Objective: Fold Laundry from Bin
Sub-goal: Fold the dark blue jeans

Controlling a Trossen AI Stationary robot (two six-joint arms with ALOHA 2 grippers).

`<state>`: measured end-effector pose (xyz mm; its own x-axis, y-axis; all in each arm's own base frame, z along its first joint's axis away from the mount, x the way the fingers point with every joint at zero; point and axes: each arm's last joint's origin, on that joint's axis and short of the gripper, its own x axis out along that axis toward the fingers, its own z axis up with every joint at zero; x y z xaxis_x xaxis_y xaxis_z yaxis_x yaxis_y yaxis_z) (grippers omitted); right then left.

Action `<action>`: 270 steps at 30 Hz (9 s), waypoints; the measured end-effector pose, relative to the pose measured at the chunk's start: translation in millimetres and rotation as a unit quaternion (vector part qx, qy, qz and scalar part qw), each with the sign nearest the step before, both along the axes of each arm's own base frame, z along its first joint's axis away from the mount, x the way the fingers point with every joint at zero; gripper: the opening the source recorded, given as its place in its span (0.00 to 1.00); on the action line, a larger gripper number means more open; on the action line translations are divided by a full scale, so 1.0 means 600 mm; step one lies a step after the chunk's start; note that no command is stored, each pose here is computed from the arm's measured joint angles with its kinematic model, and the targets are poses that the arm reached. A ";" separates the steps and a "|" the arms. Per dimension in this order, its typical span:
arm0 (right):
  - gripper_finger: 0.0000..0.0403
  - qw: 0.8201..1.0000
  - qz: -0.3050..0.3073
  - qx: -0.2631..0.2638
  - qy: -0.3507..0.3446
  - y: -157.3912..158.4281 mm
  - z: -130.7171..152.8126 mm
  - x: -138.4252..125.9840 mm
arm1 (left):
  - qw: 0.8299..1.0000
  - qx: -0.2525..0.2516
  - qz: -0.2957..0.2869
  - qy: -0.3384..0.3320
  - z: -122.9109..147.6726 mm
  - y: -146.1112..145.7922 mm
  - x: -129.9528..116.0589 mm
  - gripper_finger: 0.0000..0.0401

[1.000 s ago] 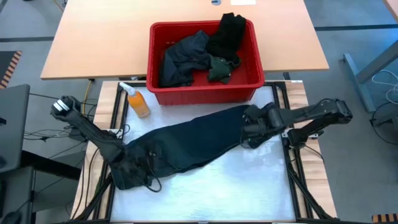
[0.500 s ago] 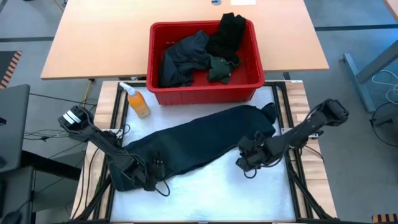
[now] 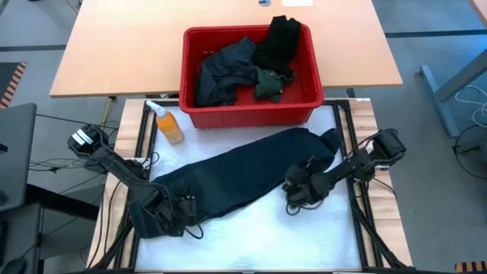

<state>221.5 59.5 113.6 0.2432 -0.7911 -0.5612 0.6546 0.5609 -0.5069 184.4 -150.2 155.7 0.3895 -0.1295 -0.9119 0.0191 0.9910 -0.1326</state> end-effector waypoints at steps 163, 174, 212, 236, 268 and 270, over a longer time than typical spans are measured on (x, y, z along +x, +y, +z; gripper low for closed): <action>0.07 0.884 0.207 0.115 0.403 -0.245 0.210 -0.103 | 0.904 0.050 0.013 -0.424 0.139 0.028 0.061 0.40; 0.07 0.930 0.246 0.053 0.267 -0.171 0.326 -0.054 | 0.828 0.133 0.069 -0.541 0.157 0.109 0.198 0.47; 0.07 0.942 0.299 0.012 0.153 -0.081 0.355 -0.007 | 0.836 0.248 0.218 -0.438 0.169 0.287 0.508 0.61; 0.37 0.974 0.025 0.212 0.075 -0.097 0.321 -0.068 | 0.841 0.327 0.229 -0.366 0.237 0.237 0.344 0.01; 0.42 0.960 0.100 0.236 0.114 -0.109 0.129 -0.063 | 0.839 0.279 0.212 -0.417 0.196 0.188 0.266 0.00; 0.42 0.961 0.096 0.231 0.121 -0.108 0.127 -0.064 | 0.838 0.278 0.213 -0.419 0.197 0.188 0.266 0.00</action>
<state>183.1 -5.0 189.8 0.1771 -0.3972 -0.9005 0.4116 0.8610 -0.2988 344.1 -37.5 273.6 0.8256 0.5382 -0.1692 -0.4968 0.8357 0.2342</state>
